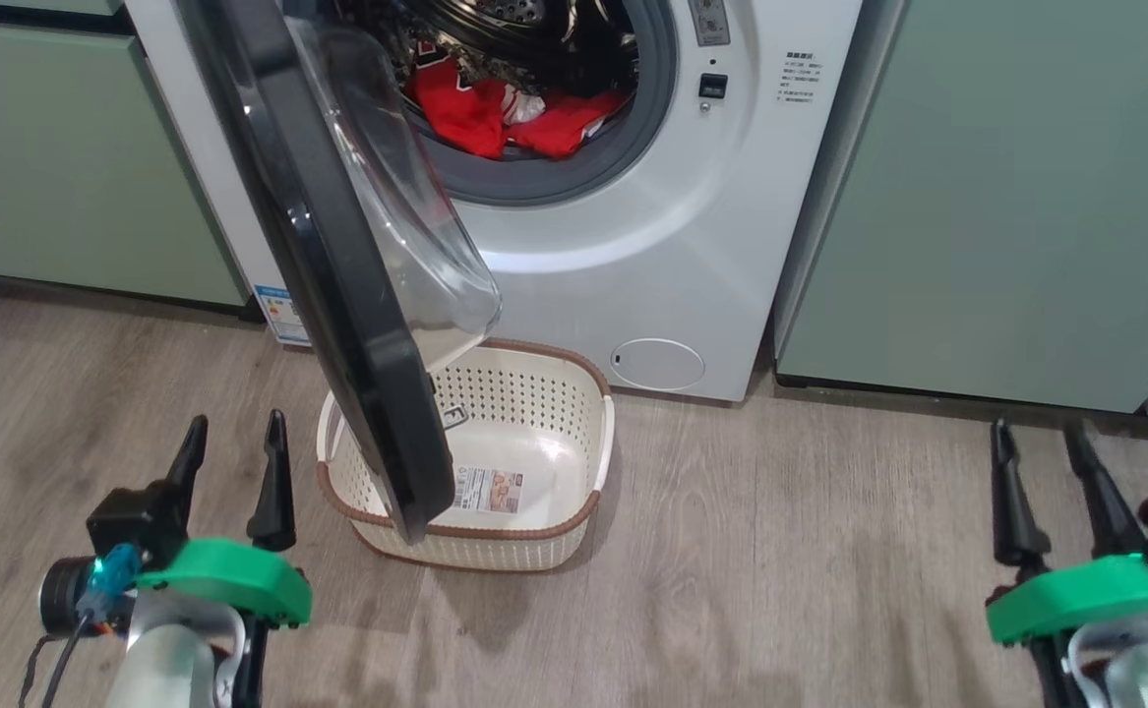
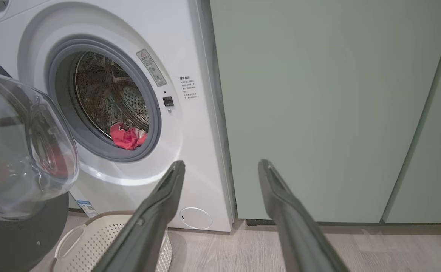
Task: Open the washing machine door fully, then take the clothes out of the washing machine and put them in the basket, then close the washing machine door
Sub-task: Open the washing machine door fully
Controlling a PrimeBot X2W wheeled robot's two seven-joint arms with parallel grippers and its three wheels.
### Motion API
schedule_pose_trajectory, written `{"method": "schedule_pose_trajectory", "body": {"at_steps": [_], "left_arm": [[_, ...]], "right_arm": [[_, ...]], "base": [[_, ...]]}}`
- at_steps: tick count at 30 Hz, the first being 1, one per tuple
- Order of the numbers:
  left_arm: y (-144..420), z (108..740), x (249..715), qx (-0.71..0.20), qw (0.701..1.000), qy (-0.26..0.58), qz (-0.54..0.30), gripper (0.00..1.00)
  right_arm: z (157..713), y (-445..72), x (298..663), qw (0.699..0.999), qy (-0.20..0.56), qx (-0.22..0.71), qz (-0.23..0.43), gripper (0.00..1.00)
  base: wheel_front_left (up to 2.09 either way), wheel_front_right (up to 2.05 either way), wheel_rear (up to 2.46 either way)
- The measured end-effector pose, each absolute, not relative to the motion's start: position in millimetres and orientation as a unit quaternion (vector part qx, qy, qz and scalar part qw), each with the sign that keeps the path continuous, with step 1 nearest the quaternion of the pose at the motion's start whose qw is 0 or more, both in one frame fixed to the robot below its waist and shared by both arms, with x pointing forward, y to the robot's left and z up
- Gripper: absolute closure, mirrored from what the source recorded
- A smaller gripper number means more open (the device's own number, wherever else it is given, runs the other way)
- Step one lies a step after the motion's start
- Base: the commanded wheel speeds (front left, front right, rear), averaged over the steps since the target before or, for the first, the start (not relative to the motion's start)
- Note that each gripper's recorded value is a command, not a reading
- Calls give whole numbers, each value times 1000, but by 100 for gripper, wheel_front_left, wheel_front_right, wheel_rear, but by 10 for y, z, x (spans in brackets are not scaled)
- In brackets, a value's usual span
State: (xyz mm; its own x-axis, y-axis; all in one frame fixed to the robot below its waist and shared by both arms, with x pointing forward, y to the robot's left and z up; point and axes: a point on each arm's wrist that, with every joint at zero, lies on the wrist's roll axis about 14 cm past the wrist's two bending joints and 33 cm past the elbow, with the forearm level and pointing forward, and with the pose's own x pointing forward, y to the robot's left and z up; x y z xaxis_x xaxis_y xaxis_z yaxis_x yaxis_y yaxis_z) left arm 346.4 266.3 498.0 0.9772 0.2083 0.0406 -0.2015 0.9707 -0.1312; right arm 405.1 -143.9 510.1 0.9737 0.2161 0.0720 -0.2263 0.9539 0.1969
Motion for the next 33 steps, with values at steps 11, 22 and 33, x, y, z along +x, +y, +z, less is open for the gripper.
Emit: {"method": "schedule_pose_trajectory", "body": {"at_steps": [11, 22, 33], "left_arm": [[2658, 5010, 3455, -65, 992, -32, 103, 0], [2655, 5024, 3454, -65, 992, -34, 102, 0], [2660, 5019, 3447, -65, 992, -33, 103, 0]], "right_arm": [[4899, -1381, 3861, 992, 0, 42, 123, 0], [4895, -1313, 3835, 990, 0, 27, 135, 0], [4891, -1292, 3834, 990, 0, 22, 139, 0]], "base": [[0, 0, 0], [0, 0, 0], [0, 0, 0]]}}
